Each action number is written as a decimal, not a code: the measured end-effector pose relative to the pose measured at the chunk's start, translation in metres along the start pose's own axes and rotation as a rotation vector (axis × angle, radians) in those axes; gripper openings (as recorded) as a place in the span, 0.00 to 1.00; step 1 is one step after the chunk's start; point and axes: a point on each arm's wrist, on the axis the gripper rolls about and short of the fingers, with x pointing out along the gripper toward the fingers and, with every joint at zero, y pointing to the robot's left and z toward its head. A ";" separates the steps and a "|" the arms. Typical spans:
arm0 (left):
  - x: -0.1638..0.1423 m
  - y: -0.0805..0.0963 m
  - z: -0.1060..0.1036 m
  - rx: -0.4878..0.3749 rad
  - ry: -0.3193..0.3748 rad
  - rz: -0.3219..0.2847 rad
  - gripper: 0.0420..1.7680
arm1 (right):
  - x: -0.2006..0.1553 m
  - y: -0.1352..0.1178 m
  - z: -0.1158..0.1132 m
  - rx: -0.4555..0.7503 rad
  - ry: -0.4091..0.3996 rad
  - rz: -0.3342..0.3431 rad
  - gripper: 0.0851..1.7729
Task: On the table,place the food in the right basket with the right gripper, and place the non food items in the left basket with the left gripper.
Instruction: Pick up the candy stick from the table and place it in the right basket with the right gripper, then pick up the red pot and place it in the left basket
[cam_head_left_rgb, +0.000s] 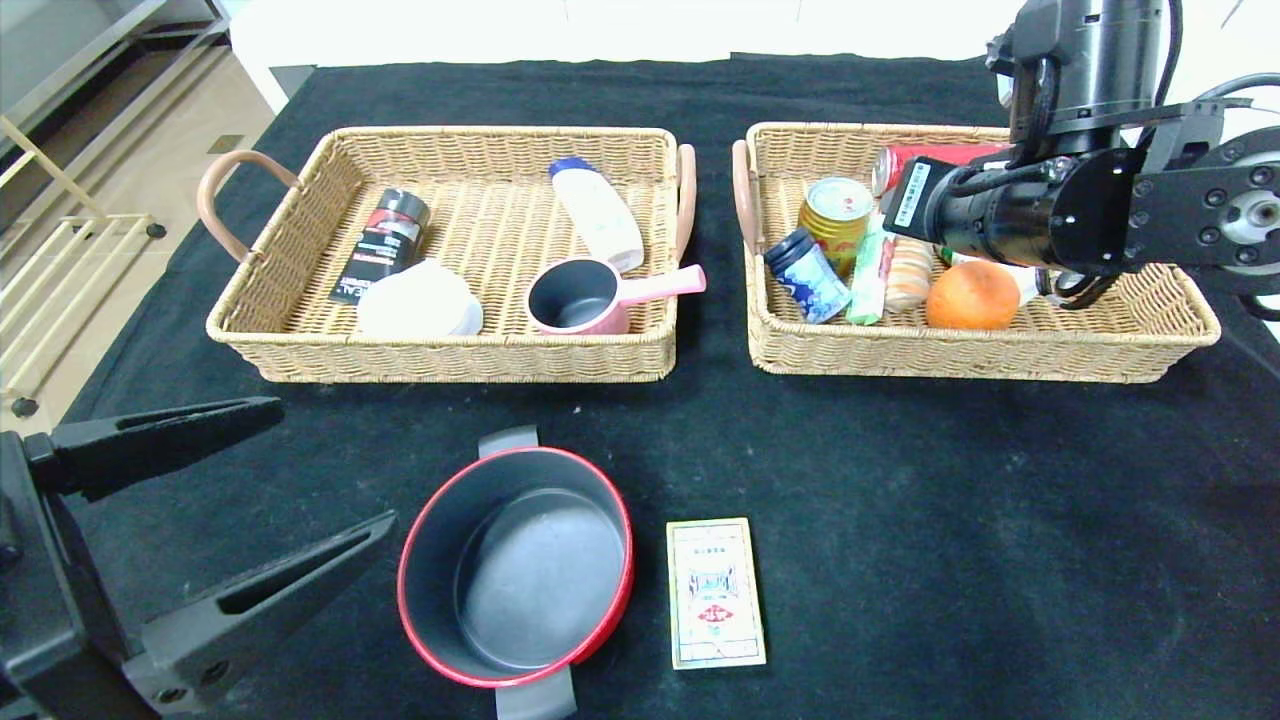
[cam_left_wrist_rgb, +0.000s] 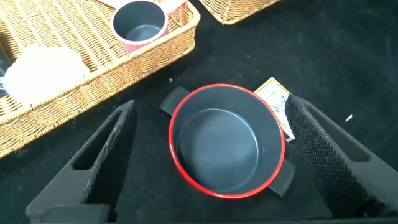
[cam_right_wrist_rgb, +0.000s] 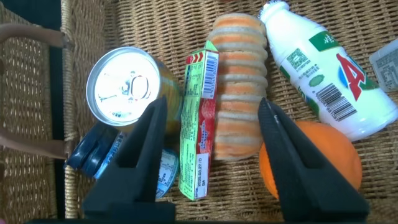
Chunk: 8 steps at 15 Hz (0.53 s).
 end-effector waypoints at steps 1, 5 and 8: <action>0.000 0.000 0.000 0.000 0.000 0.000 0.97 | -0.001 0.001 -0.001 -0.002 0.002 0.003 0.66; 0.000 0.000 0.000 0.001 -0.001 -0.001 0.97 | -0.014 0.004 -0.002 -0.014 0.002 0.009 0.78; 0.000 -0.001 0.000 0.002 0.000 -0.004 0.97 | -0.035 0.006 -0.006 -0.035 0.019 0.034 0.84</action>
